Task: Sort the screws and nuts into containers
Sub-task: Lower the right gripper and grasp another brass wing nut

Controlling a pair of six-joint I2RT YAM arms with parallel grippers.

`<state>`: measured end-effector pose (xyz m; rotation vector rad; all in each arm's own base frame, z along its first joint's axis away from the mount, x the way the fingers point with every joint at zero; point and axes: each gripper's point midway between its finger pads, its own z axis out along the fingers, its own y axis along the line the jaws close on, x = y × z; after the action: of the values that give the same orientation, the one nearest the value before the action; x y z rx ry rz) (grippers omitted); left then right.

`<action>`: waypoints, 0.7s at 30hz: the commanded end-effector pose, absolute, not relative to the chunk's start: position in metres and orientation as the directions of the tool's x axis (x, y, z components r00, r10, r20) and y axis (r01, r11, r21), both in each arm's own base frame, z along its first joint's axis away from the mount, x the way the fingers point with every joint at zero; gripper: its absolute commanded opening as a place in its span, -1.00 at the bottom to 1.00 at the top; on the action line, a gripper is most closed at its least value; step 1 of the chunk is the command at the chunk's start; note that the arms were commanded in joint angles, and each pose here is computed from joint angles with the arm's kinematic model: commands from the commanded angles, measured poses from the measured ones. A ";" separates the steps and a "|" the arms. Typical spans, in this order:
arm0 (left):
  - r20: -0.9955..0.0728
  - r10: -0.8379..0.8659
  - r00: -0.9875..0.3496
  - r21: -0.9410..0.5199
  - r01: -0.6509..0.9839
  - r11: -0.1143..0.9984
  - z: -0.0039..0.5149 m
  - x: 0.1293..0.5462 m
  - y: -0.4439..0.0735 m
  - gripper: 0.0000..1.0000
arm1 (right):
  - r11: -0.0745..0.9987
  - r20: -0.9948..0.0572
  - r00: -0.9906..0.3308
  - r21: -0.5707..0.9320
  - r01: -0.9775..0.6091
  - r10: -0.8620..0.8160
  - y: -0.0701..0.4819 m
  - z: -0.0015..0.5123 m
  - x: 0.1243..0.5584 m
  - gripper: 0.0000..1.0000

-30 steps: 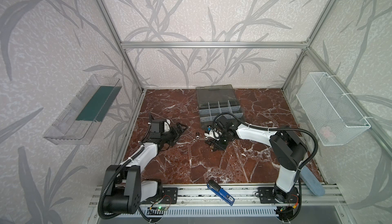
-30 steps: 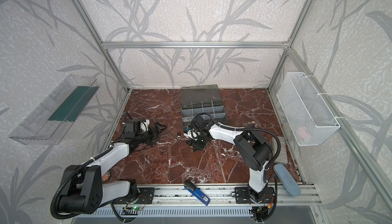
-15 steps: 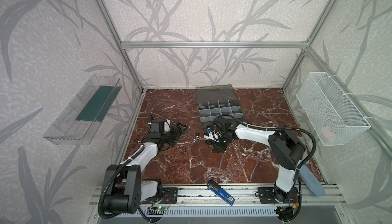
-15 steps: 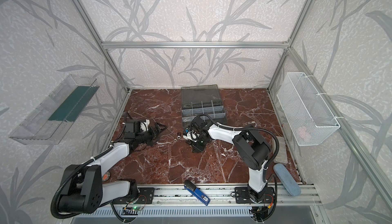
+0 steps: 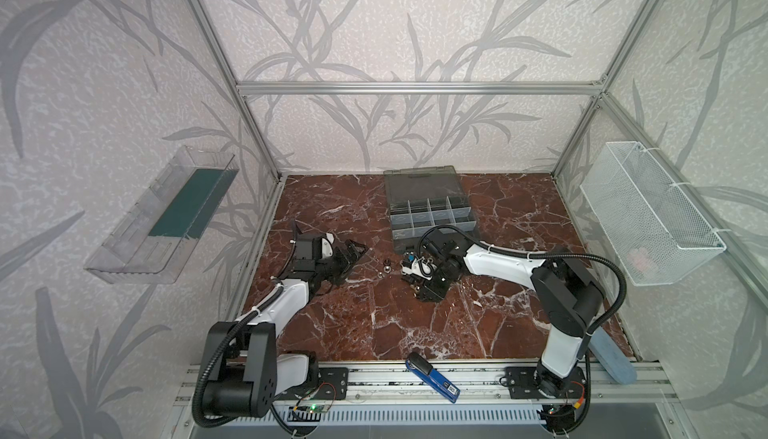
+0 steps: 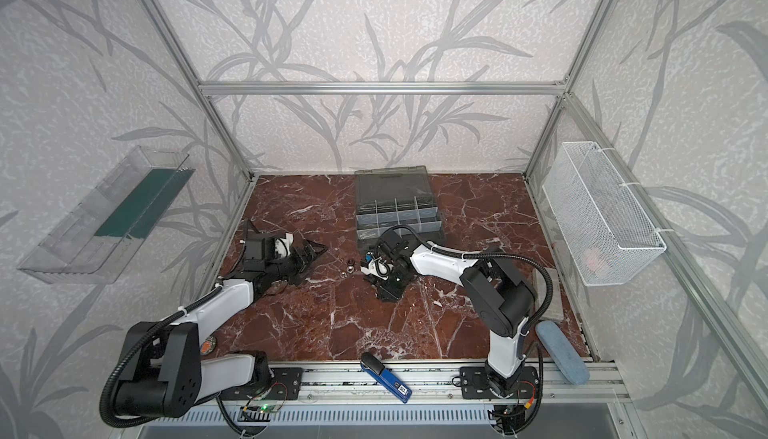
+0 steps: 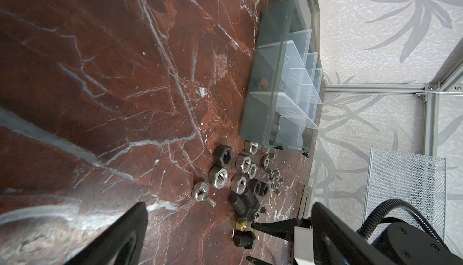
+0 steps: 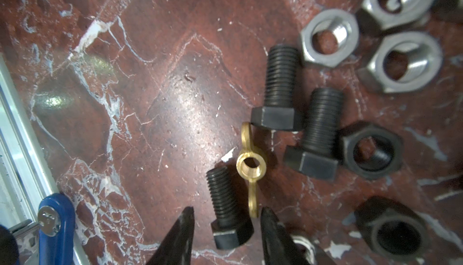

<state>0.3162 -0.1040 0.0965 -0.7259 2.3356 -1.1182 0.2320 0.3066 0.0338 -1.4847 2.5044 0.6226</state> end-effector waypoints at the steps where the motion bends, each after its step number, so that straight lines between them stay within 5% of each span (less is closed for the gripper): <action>1: -0.179 -0.623 -0.762 -0.806 -0.250 0.537 0.098 0.317 -0.105 0.99 | 0.427 -0.392 -0.499 0.261 -0.866 -0.773 0.316 0.048 0.247 -0.09; 21: -0.172 -0.623 -0.763 -0.807 -0.254 0.534 0.096 0.319 -0.105 0.99 | 0.435 -0.380 -0.521 0.293 -0.852 -0.765 0.311 0.032 0.254 -0.26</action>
<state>0.3166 -0.1041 0.0954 -0.7270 2.3373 -1.1184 0.2545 0.3058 0.0316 -1.4136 2.5067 0.6404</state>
